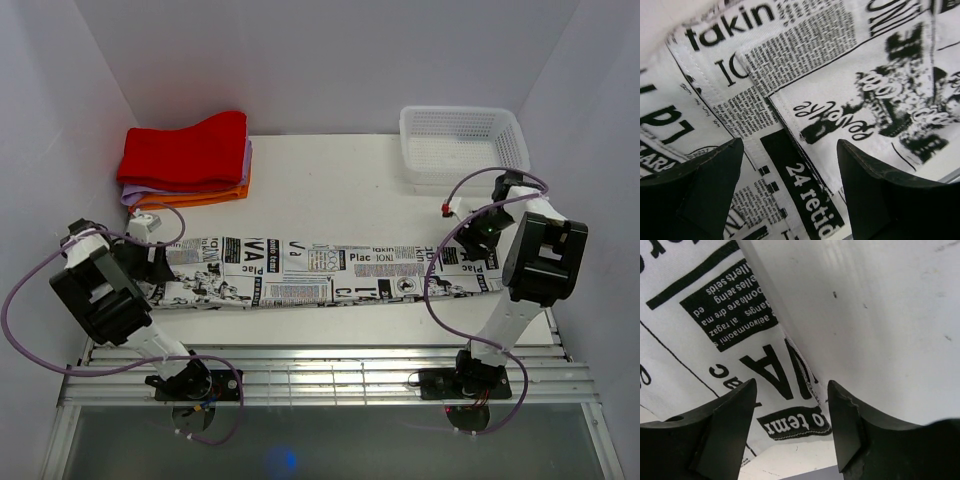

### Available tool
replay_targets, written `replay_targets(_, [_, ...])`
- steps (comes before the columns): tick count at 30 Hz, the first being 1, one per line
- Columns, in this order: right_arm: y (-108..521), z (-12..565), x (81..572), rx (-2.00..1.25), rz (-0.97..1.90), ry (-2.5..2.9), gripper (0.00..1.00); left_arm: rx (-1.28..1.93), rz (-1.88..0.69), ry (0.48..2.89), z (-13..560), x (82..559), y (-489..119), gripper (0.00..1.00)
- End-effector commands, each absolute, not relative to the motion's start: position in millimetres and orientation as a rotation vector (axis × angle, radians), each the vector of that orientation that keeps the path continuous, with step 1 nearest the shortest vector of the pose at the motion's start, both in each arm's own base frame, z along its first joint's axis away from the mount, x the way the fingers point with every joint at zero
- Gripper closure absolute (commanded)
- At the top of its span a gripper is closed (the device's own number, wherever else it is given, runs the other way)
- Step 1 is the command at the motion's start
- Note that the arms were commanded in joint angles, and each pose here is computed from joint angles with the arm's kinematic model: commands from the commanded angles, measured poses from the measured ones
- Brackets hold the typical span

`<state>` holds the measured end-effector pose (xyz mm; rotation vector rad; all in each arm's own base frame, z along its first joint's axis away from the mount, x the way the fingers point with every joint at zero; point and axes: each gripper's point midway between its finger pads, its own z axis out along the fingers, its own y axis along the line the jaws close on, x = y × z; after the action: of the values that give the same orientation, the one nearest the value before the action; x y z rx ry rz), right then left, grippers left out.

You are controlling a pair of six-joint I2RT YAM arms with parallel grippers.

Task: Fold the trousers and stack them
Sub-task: Fold the trousers

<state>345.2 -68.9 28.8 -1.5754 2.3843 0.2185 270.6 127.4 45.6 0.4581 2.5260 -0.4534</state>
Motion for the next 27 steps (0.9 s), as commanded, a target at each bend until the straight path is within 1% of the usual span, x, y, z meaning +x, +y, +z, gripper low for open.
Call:
replay_targets(1, [-77.2, 79.7, 367.0, -1.428, 0.092, 2.349, 0.35, 0.687, -0.388, 2.259, 121.4, 286.4, 112.8, 0.14])
replay_targets(3, [-69.5, 99.1, 354.2, -1.415, 0.140, 2.350, 0.34, 0.786, -0.431, 2.188, 138.8, 273.9, 92.3, 0.14])
replay_targets(4, [-61.8, 103.2, 348.4, -1.404, 0.188, 2.344, 0.34, 0.849, -0.392, 2.155, 148.7, 267.8, 85.5, 0.14])
replay_targets(7, [-41.6, 103.1, 315.1, -1.357, 0.364, 2.397, 0.36, 1.038, -0.347, 2.129, 141.3, 246.7, 63.0, 0.16])
replay_targets(9, [-35.8, 93.8, 304.6, -1.305, 0.421, 2.440, 0.38, 1.103, -0.376, 2.144, 122.5, 230.2, 48.4, 0.19])
replay_targets(10, [-32.2, 80.1, 292.5, -1.289, 0.466, 2.474, 0.39, 1.121, -0.378, 2.168, 115.2, 224.3, 44.5, 0.20])
replay_targets(11, [-31.0, 72.1, 289.3, -1.277, 0.477, 2.489, 0.39, 1.158, -0.365, 2.155, 112.1, 225.2, 36.7, 0.23])
replay_targets(12, [-31.1, 63.7, 285.6, -1.235, 0.486, 2.525, 0.39, 1.122, -0.414, 2.199, 98.8, 215.6, 28.4, 0.24])
replay_targets(13, [-33.6, 54.5, 286.0, -1.231, 0.470, 2.538, 0.40, 1.119, -0.420, 2.214, 92.0, 213.3, 25.1, 0.26])
replay_targets(14, [-32.9, 39.9, 276.3, -1.224, 0.503, 2.579, 0.41, 1.152, -0.397, 2.226, 84.6, 213.3, 23.6, 0.28])
replay_targets(15, [-34.0, 32.5, 272.9, -1.198, 0.507, 2.612, 0.41, 1.155, -0.413, 2.261, 75.2, 207.3, 20.8, 0.34])
replay_targets(16, [-38.8, 24.9, 273.0, -1.199, 0.479, 2.631, 0.42, 1.165, -0.448, 2.307, 58.4, 193.7, 16.7, 0.38])
replay_targets(17, [-40.1, 14.3, 265.2, -1.192, 0.496, 2.667, 0.42, 1.206, -0.413, 2.354, 46.9, 187.6, 22.4, 0.42])
replay_targets(18, [-42.4, 9.4, 263.9, -1.182, 0.489, 2.684, 0.42, 1.217, -0.428, 2.401, 35.3, 178.7, 24.1, 0.49])
replay_targets(19, [-48.8, 5.0, 261.3, -1.171, 0.459, 2.717, 0.42, 1.228, -0.448, 2.450, 23.5, 165.3, 24.5, 0.53])
replay_targets(22, [-63.4, -7.7, 250.2, -1.155, 0.419, 2.782, 0.43, 1.252, -0.397, 2.512, 16.6, 159.5, 38.3, 0.67])
replay_targets(24, [-70.4, -12.1, 240.2, -1.157, 0.401, 2.812, 0.44, 1.277, -0.416, 2.495, 21.3, 156.4, 35.3, 0.68])
replay_targets(26, [-83.6, -12.3, 232.9, -1.161, 0.358, 2.840, 0.44, 1.325, -0.475, 2.427, 42.0, 155.0, 25.8, 0.64])
replay_targets(27, [-88.0, -10.2, 230.2, -1.162, 0.339, 2.845, 0.44, 1.314, -0.491, 2.388, 53.2, 160.4, 21.0, 0.60])
